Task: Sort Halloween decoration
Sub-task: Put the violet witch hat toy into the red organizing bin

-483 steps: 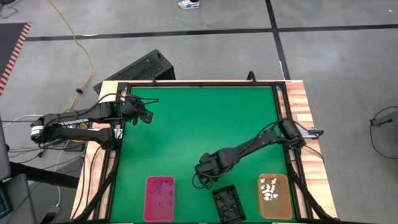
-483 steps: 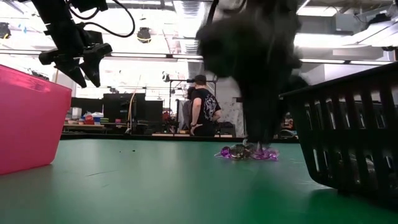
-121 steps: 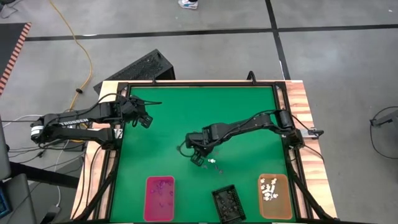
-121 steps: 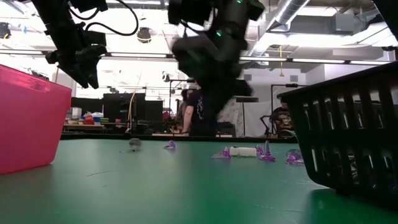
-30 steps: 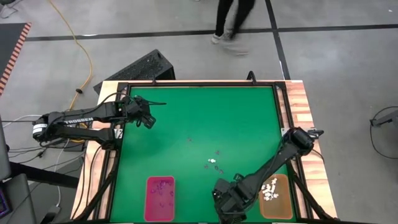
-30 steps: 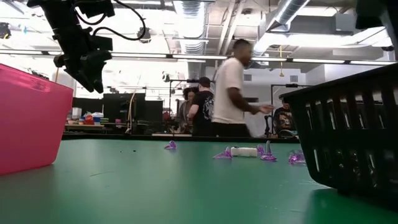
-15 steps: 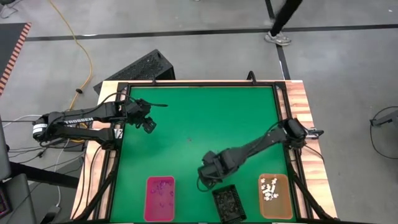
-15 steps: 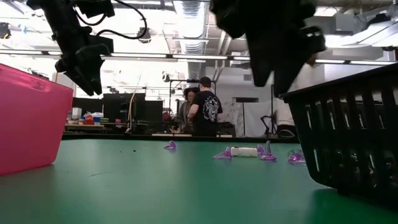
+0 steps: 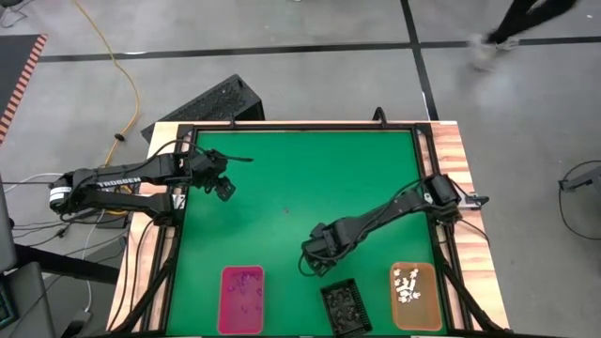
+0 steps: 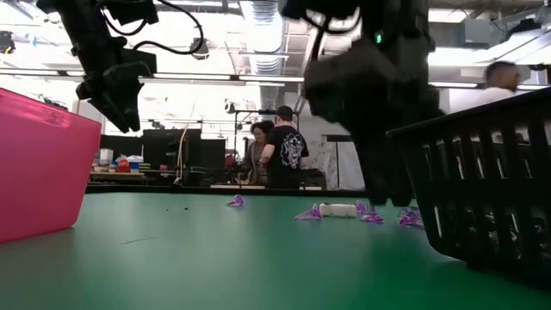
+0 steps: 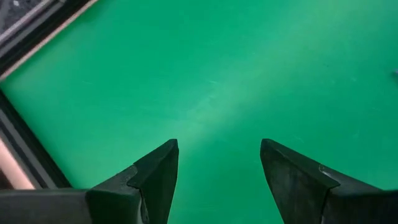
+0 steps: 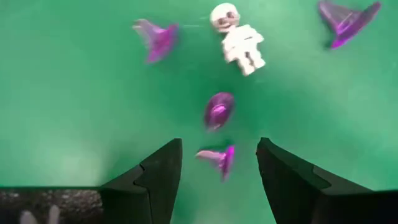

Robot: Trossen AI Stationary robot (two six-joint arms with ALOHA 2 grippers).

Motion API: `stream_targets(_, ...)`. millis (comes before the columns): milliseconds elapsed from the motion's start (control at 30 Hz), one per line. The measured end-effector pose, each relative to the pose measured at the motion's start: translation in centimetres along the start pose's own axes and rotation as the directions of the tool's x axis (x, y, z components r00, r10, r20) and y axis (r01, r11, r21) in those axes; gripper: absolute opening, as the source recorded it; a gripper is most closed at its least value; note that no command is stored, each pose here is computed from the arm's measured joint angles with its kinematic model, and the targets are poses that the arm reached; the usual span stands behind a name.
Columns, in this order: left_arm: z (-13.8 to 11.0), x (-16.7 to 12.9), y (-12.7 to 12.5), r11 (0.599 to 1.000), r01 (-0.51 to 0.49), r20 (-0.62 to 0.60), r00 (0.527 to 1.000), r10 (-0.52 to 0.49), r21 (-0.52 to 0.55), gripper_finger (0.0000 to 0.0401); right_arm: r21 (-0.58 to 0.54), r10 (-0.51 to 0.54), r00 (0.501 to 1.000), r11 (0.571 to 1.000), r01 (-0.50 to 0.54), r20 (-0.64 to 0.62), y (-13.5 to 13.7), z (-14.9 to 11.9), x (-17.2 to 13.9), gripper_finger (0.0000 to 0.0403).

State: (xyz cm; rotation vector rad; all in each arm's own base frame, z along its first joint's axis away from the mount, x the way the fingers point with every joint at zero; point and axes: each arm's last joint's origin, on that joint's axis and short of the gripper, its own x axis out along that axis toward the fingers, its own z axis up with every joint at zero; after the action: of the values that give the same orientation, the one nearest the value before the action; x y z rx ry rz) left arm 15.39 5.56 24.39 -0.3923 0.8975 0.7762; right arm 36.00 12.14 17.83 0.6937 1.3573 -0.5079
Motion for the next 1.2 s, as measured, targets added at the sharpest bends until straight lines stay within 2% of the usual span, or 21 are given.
stream_targets(167, 0.1, 0.0, 0.1, 0.999, -0.033, 0.017, 0.999, 0.033, 0.000, 0.0219, 0.007, 0.010, 1.000, 1.000, -0.010, 0.011, -1.1, 0.9, 1.3, 0.0232)
stream_targets(400, 0.0, 0.0, 0.1, 0.999, -0.035, 0.017, 0.999, 0.035, 0.000, 0.0219, 0.007, 0.037, 0.999, 0.999, -0.037, 0.008, -1.3, 1.6, 1.4, 0.0226)
stream_targets(500, 0.1, 0.0, 0.1, 0.999, -0.039, 0.019, 0.999, 0.039, 0.000, 0.0219, 0.006, 0.038, 0.999, 0.999, -0.038, 0.010, -1.3, 1.6, 1.4, 0.0197)
stream_targets(867, 0.1, 0.0, 0.1, 0.999, -0.052, 0.032, 0.998, 0.052, -0.003, 0.0219, -0.007, 0.085, 0.996, 0.996, -0.085, 0.040, -0.8, 1.9, 1.3, 0.0027)
stream_targets(1067, 0.1, 0.0, 0.1, 0.999, -0.054, 0.030, 0.998, 0.054, -0.002, 0.0219, -0.026, 0.088, 0.995, 0.996, -0.087, 0.037, -0.3, 1.8, 0.8, 0.0024)
stream_targets(1200, 0.1, 0.0, 0.1, 0.999, -0.054, 0.030, 0.998, 0.054, -0.002, 0.0219, -0.041, 0.157, 0.985, 0.987, -0.155, 0.066, 1.3, 2.1, -0.9, 0.0024)
